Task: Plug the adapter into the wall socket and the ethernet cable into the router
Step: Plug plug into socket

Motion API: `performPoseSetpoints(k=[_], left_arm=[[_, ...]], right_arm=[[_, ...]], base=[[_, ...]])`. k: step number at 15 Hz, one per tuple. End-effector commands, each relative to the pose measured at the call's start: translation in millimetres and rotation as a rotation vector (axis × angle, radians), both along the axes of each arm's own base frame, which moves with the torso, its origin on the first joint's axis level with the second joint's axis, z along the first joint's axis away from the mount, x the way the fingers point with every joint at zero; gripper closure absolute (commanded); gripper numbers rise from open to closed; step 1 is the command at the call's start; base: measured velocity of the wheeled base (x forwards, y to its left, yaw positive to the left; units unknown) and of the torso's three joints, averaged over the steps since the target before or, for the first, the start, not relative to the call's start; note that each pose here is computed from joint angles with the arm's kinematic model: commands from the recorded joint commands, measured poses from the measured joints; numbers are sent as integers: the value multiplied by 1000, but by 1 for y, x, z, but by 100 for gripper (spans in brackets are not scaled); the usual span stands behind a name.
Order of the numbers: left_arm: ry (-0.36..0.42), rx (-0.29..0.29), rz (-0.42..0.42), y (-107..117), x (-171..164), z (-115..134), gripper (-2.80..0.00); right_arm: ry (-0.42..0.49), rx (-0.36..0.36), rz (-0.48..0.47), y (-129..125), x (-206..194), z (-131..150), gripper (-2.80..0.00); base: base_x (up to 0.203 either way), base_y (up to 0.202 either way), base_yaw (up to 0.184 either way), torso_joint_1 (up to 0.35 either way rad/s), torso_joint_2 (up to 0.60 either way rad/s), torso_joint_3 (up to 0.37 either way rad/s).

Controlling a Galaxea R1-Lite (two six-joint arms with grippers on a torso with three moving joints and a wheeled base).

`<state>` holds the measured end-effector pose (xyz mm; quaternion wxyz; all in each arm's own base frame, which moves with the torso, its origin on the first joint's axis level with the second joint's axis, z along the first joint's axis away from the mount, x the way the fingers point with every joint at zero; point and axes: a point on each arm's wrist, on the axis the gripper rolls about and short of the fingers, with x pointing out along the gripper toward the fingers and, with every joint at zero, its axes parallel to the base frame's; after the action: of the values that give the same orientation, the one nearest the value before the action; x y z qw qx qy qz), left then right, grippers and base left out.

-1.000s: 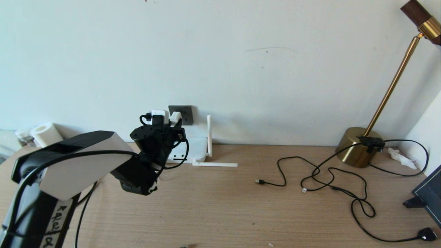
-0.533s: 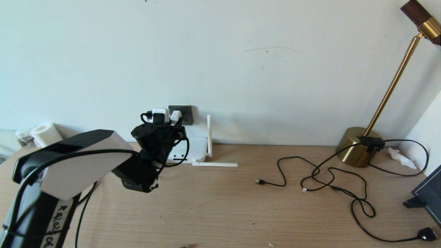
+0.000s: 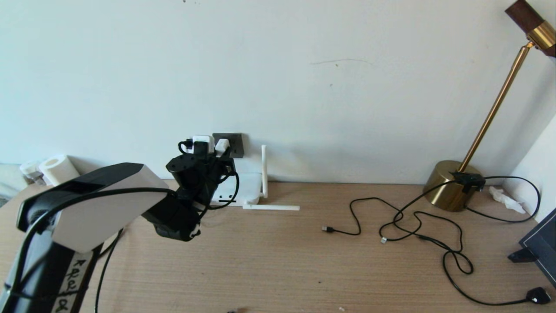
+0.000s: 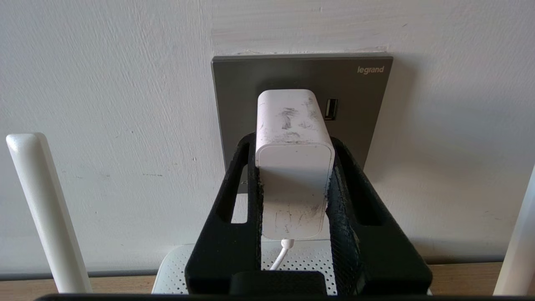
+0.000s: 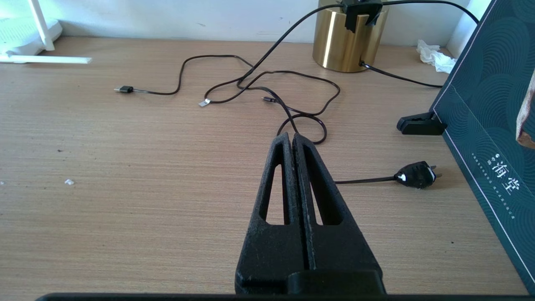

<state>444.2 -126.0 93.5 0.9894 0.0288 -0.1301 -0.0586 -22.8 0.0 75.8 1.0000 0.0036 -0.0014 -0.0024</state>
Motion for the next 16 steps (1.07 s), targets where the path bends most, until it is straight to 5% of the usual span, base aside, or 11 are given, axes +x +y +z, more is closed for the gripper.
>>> performPoseSetpoints(k=[1, 16], left_arm=[[-10, -3, 1, 0, 0, 1, 0], [3, -4, 16, -6, 16, -3, 0]], right_arm=[[0, 0, 0, 0, 0, 0, 0], [0, 0, 0, 0, 0, 0, 0]], base=[[0, 0, 0, 0, 0, 0], [0, 0, 0, 0, 0, 0]])
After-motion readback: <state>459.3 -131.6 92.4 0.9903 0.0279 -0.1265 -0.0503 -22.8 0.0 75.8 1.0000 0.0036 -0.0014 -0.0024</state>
